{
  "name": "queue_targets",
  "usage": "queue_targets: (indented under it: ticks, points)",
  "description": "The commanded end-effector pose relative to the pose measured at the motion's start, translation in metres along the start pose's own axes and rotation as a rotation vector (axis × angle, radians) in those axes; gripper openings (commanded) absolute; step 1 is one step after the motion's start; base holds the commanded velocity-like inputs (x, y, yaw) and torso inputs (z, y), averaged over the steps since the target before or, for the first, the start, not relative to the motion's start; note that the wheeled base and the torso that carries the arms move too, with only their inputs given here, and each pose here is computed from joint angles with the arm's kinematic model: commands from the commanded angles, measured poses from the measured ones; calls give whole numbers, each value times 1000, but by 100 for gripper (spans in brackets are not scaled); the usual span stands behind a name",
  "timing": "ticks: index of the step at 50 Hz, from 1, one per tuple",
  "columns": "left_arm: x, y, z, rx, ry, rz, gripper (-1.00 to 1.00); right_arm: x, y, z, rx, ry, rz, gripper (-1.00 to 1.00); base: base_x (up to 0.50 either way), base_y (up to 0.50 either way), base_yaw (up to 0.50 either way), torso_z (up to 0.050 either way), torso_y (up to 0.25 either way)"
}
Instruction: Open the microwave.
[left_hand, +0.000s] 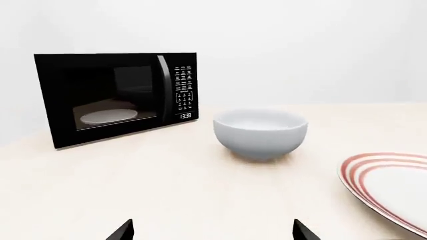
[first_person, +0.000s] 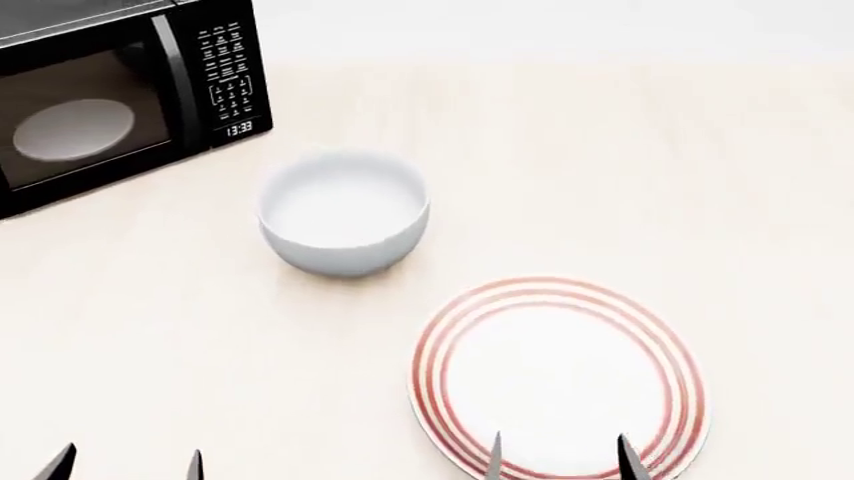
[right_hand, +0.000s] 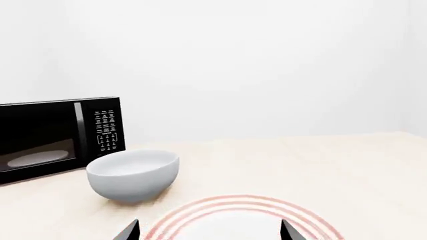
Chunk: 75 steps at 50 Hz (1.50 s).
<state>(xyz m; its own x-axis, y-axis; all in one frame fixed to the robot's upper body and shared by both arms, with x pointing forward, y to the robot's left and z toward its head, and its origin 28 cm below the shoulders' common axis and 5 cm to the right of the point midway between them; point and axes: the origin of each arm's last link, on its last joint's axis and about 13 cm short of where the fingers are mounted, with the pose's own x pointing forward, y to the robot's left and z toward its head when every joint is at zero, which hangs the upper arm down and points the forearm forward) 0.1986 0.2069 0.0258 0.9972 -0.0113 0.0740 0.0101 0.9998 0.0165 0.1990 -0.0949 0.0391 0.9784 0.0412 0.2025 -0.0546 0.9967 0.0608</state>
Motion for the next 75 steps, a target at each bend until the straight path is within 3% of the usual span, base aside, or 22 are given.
queue_targets:
  ticks: [1,75]
  points:
    - [1,0,-3,-4,11,2,100,0,1,-1,1,-4,11,100,207,410,0,0,0]
    - [0,0,-5,3,15,-7,100,0,1,-4,33,10,23,100,233,393,0,0,0]
